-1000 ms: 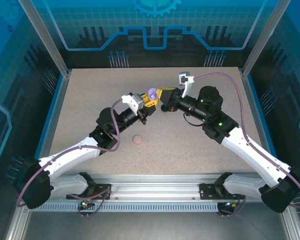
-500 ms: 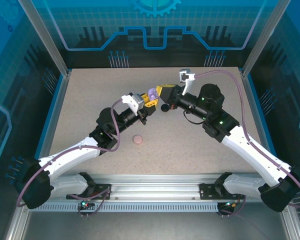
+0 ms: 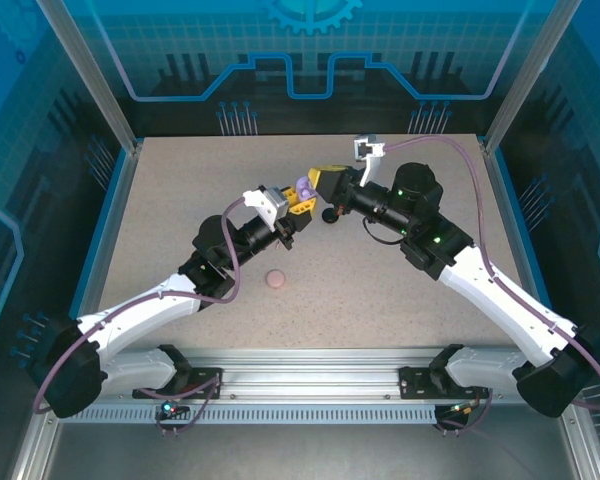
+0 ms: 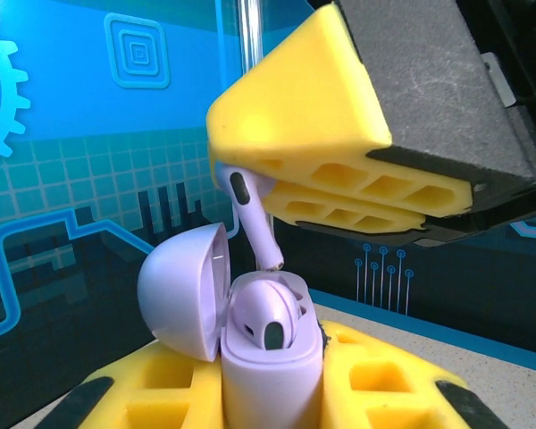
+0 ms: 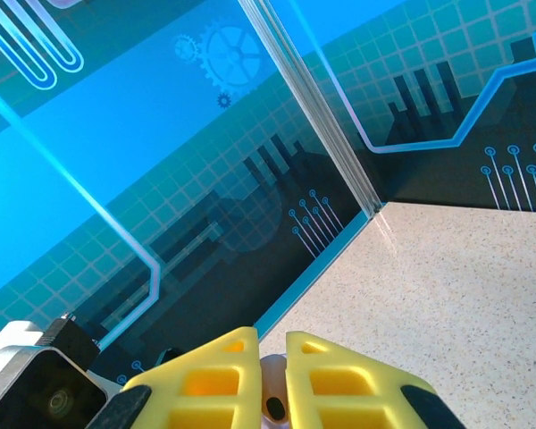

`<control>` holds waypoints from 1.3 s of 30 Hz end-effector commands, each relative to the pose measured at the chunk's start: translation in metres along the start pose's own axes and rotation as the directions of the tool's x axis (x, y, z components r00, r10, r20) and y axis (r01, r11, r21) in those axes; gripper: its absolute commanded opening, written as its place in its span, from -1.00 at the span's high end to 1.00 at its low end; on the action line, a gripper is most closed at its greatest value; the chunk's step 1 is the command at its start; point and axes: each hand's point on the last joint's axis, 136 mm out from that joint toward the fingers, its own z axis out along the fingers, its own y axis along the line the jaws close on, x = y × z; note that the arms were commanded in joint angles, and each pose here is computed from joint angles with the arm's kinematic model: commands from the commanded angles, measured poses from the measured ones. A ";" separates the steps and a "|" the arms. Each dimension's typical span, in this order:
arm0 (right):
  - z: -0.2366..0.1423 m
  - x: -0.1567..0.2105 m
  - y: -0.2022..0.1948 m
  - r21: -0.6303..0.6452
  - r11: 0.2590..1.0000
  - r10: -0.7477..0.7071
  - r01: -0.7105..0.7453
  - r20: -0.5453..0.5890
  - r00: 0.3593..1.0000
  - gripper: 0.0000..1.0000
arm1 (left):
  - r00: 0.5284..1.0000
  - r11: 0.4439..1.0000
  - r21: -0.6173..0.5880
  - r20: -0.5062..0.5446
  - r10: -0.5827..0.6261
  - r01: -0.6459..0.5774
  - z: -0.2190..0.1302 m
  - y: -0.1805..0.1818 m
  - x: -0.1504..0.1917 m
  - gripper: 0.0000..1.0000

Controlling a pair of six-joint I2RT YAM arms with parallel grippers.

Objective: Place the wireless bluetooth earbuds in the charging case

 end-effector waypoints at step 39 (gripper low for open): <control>-0.013 0.036 -0.020 0.028 1.000 0.005 -0.002 -0.097 0.995 0.75 | 0.995 0.999 0.024 0.100 0.029 -0.032 0.000 -0.006 -0.043 1.00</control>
